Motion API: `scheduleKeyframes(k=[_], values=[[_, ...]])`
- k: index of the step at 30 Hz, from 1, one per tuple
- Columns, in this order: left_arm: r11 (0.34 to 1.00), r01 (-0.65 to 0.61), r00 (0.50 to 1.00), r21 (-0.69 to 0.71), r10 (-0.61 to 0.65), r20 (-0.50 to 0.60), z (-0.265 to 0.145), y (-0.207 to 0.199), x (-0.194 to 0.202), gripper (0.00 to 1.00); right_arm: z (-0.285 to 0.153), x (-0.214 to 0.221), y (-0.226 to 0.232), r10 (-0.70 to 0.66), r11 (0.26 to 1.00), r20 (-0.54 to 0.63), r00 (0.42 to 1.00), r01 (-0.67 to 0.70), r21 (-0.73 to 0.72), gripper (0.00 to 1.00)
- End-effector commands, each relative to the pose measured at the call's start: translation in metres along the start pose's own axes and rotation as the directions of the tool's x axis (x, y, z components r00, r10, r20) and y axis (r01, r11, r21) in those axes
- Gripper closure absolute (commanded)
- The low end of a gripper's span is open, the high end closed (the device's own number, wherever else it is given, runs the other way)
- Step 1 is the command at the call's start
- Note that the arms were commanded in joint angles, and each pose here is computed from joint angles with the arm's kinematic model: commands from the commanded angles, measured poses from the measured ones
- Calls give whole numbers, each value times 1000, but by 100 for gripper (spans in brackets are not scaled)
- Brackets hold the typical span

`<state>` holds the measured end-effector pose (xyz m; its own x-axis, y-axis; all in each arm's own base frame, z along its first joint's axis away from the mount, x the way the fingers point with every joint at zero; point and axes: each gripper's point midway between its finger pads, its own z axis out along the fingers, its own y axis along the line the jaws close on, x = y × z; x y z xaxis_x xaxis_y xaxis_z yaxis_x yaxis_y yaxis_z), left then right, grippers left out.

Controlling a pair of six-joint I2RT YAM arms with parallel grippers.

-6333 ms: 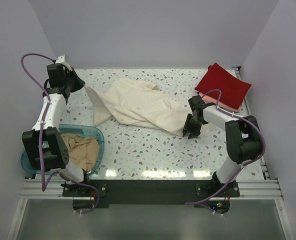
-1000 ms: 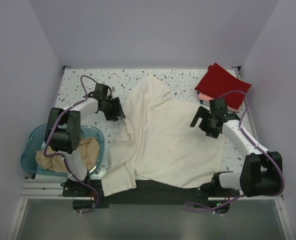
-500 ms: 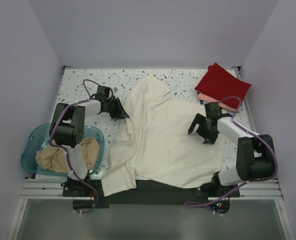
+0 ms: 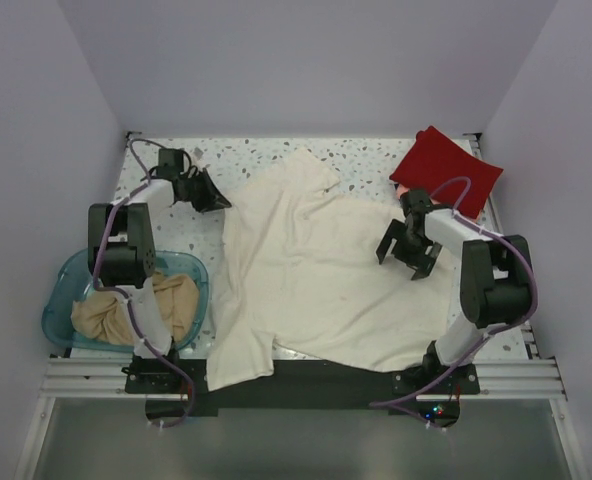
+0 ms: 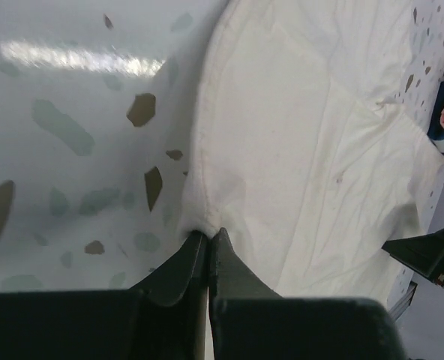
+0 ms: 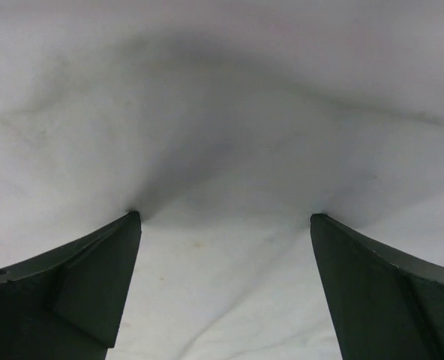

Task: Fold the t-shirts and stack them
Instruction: Flatten the tshirt out

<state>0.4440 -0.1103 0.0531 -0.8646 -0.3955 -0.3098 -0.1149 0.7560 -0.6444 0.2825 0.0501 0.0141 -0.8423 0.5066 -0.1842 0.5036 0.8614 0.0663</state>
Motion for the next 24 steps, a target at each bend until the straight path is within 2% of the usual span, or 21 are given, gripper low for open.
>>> scheduleKeyframes(k=[1, 2, 3, 4, 6, 8, 9, 13, 16, 17, 18, 19, 21, 22, 24], values=[[997, -67, 998, 31, 67, 11, -13, 7, -33, 100, 12, -18, -19, -18, 991, 42, 999, 12, 132, 1], [995, -100, 994, 29, 99, 38, -18, 3, -51, 100, 14, -20, -20, -21, 989, 39, 999, 15, 149, 1], [994, -112, 994, 7, 112, -1, -12, 13, -48, 100, 14, -25, -21, -25, 986, 51, 998, 16, 166, 1], [990, -144, 989, -4, 144, 26, -15, 8, -66, 100, 12, -32, -19, -25, 986, 62, 998, 14, 166, 1], [985, -169, 986, -31, 169, -3, -5, 19, -69, 100, 13, -38, -19, -35, 982, 63, 997, 23, 187, 1], [977, -199, 979, -80, 202, 26, -5, 22, -90, 100, 10, -50, -17, -31, 979, 82, 996, 14, 203, 1], [974, -202, 979, -103, 203, 1, 1, 31, -88, 100, 14, -51, -18, -32, 976, 72, 997, 16, 217, 1], [958, -235, 971, -165, 240, 11, 3, 39, -108, 99, 9, -70, -19, -28, 970, 94, 995, 4, 241, 1], [955, -243, 968, -170, 251, 29, -1, 34, -116, 83, 6, -82, -19, -28, 967, 111, 993, -1, 253, 1], [955, -239, 968, -175, 249, 39, -5, 30, -117, 76, 5, -84, -18, -32, 968, 112, 993, 3, 250, 1], [954, -239, 967, -181, 251, 49, -9, 29, -118, 63, 2, -90, -14, -36, 971, 127, 991, 4, 240, 1], [952, -236, 968, -198, 248, 42, -10, 31, -113, 57, 1, -93, -11, -39, 973, 133, 990, 8, 229, 1], [942, -253, 956, -221, 278, 91, -28, 19, -118, 46, -4, -98, -1, -67, 982, 137, 988, 40, 186, 1], [934, -248, 957, -259, 277, 84, -29, 24, -111, 44, -6, -101, 3, -75, 985, 141, 987, 51, 167, 1], [923, -254, 941, -289, 305, 147, -52, 8, -116, 38, -14, -108, 12, -115, 987, 153, 982, 96, 128, 1]])
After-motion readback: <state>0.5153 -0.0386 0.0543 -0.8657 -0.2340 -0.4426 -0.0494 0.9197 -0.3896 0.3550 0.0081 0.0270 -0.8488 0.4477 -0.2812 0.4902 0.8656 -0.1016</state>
